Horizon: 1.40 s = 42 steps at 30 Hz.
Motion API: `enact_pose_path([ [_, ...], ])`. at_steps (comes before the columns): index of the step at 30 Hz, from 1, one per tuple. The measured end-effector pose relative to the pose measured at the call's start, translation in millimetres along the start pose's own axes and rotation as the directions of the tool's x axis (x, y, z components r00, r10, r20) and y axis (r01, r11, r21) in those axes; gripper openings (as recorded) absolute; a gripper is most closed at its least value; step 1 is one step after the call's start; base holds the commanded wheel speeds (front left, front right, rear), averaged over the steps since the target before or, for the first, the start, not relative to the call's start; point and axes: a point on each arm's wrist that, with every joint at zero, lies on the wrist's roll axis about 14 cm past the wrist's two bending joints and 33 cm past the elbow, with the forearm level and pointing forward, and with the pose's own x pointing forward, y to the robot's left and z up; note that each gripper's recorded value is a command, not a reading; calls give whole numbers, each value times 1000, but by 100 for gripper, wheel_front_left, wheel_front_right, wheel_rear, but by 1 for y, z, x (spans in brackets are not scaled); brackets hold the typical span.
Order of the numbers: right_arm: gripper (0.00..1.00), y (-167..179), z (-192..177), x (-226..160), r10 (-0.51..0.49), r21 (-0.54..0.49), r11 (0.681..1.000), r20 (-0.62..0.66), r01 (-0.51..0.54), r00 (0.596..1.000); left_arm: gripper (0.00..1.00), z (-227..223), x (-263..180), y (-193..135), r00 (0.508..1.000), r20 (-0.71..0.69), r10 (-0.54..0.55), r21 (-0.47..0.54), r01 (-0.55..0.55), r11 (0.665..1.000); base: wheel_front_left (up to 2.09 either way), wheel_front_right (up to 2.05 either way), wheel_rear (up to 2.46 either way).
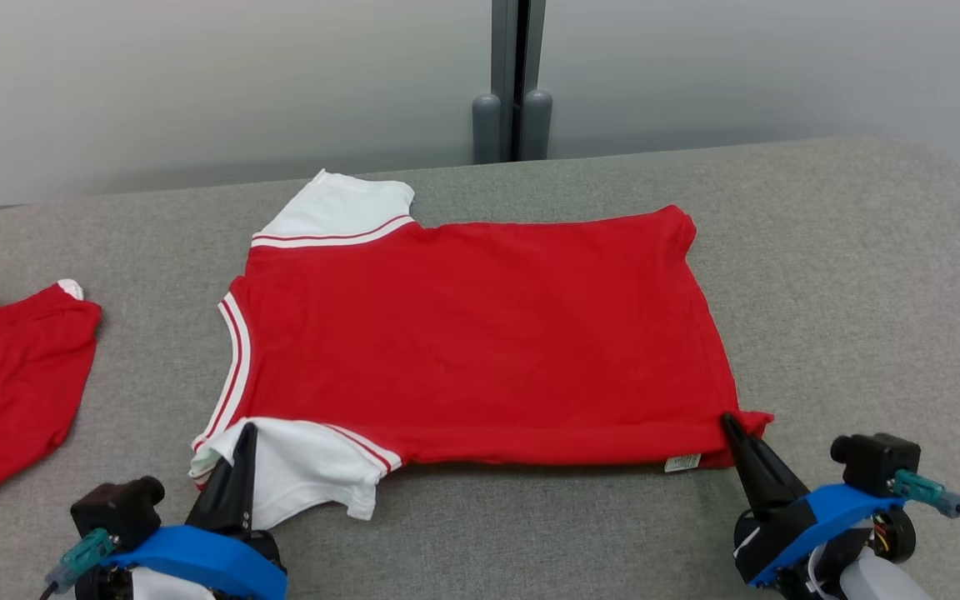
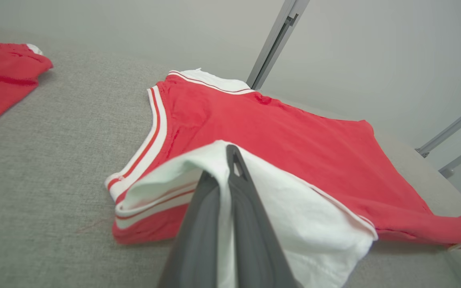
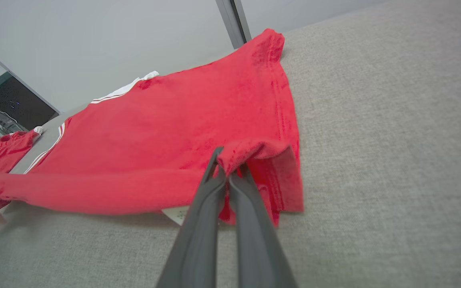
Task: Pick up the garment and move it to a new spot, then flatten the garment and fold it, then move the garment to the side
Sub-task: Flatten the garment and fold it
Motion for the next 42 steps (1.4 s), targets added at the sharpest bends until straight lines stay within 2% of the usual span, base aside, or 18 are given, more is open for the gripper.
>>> enact_pose_path([
  [14, 0, 2, 5, 57, 9, -60, 998, -54, -12, 998, 0, 3, 66, 16, 996, -84, -1, 85, 8, 996, 0, 0, 0],
  [15, 17, 1, 4, 59, 7, -63, 998, -60, -10, 998, 0, 2, 69, 16, 996, -87, -3, 88, 10, 996, 0, 0, 0],
  [16, 58, 1, 3, 61, 6, -66, 998, -62, -11, 998, 0, 3, 71, 17, 996, -85, -2, 86, 10, 996, 0, 0, 0],
  [17, 100, 0, 3, 62, 4, -68, 998, -62, -8, 998, 37, 4, 74, 16, 996, -84, -4, 83, 11, 996, 0, 0, 0],
  [18, 100, -1, 2, 63, 1, -70, 998, -62, -6, 998, 100, 4, 76, 17, 997, -82, -1, 83, 8, 997, 0, 0, 0],
  [29, 100, -10, 14, 56, -2, -146, 989, -34, -3, 999, 100, 17, 69, 27, 999, -3, 35, 68, -35, 997, 0, 0, 0],
  [33, 100, -20, 17, 42, -11, -199, 980, -26, 6, 1000, 100, 9, 50, 42, 997, -17, 79, 68, -78, 995, 0, 0, 0],
  [42, 100, -25, -8, 25, -39, -198, 980, -79, 22, 996, 100, -24, 18, 62, 985, -103, 139, 112, -127, 985, 0, 0, 0],
])
